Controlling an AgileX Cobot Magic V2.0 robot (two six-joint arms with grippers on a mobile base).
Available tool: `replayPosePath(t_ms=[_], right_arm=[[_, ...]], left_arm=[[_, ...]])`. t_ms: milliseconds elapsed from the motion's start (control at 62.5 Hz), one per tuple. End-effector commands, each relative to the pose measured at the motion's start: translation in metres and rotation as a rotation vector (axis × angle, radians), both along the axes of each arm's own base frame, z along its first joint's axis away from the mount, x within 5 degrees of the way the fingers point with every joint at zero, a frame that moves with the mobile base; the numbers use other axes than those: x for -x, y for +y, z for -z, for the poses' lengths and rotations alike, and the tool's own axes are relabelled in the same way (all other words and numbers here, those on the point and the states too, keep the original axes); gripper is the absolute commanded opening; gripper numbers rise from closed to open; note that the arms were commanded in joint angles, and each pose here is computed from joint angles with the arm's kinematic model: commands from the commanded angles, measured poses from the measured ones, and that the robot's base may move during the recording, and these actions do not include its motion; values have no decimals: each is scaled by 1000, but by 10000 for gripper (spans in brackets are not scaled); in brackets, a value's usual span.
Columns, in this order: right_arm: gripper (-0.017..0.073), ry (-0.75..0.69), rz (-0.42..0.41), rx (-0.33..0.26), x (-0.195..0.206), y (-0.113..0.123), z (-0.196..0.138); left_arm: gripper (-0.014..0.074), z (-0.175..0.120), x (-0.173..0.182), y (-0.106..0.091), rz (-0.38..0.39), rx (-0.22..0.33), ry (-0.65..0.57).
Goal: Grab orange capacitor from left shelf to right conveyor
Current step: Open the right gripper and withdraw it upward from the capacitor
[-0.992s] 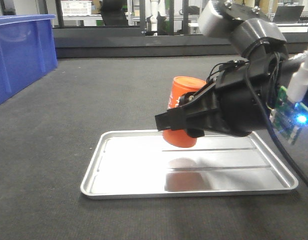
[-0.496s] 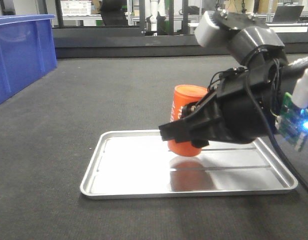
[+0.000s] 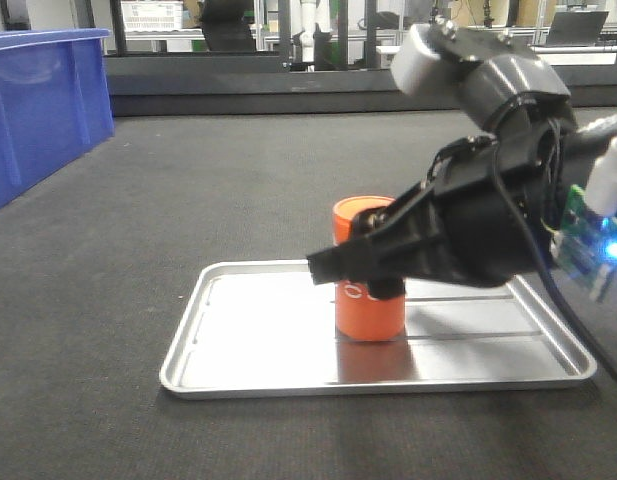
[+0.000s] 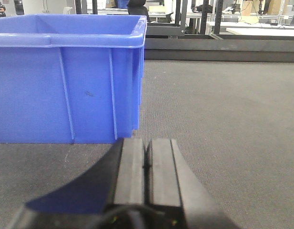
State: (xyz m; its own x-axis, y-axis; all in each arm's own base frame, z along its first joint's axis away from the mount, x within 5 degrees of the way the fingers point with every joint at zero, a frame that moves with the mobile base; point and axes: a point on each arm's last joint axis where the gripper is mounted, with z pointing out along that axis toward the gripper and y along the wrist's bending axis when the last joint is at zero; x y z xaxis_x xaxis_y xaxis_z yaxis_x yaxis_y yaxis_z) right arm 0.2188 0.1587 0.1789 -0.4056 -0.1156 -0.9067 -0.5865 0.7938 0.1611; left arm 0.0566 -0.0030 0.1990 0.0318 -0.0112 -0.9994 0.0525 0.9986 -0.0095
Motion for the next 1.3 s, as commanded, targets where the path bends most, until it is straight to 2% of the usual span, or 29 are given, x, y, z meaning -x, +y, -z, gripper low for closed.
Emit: replayPosePath(t_ms=[0, 256, 336, 448, 560, 608, 656, 880, 1088, 1168, 1233, 1281], right_arm=[[630, -178, -21, -151, -3, 5, -36], [628, -394, -43, -327, 9, 0, -82], [590, -464, -47, -375, 19, -6, -103], [412, -540, -49, -423, 32, -16, -126], [118, -578, -44, -439, 44, -25, -142], [33, -581, -39, -441, 48, -28, -146], [64, -583, -31, -451, 52, -31, -150], [51, -636, -33, -494, 64, -39, -164], [51, -641, -22, -500, 63, -40, -164], [51, -686, -12, -465, 62, -43, -165], [51, -729, 1, -415, 61, -45, -166], [51, -740, 53, -393, 58, -52, -167]], left_arm=[[-126, -1, 0, 0, -1, 7, -76], [-126, -1, 0, 0, -1, 7, -76], [-126, -1, 0, 0, -1, 7, -76], [-126, -1, 0, 0, -1, 7, -76], [-126, -1, 0, 0, -1, 7, -76], [-126, -1, 0, 0, -1, 7, -76], [-126, -1, 0, 0, -1, 7, -76], [-126, -1, 0, 0, -1, 7, -76], [-126, -1, 0, 0, -1, 7, -76], [-126, -1, 0, 0, -1, 7, -76], [-126, -1, 0, 0, -1, 7, -76], [-126, -1, 0, 0, -1, 7, -76]])
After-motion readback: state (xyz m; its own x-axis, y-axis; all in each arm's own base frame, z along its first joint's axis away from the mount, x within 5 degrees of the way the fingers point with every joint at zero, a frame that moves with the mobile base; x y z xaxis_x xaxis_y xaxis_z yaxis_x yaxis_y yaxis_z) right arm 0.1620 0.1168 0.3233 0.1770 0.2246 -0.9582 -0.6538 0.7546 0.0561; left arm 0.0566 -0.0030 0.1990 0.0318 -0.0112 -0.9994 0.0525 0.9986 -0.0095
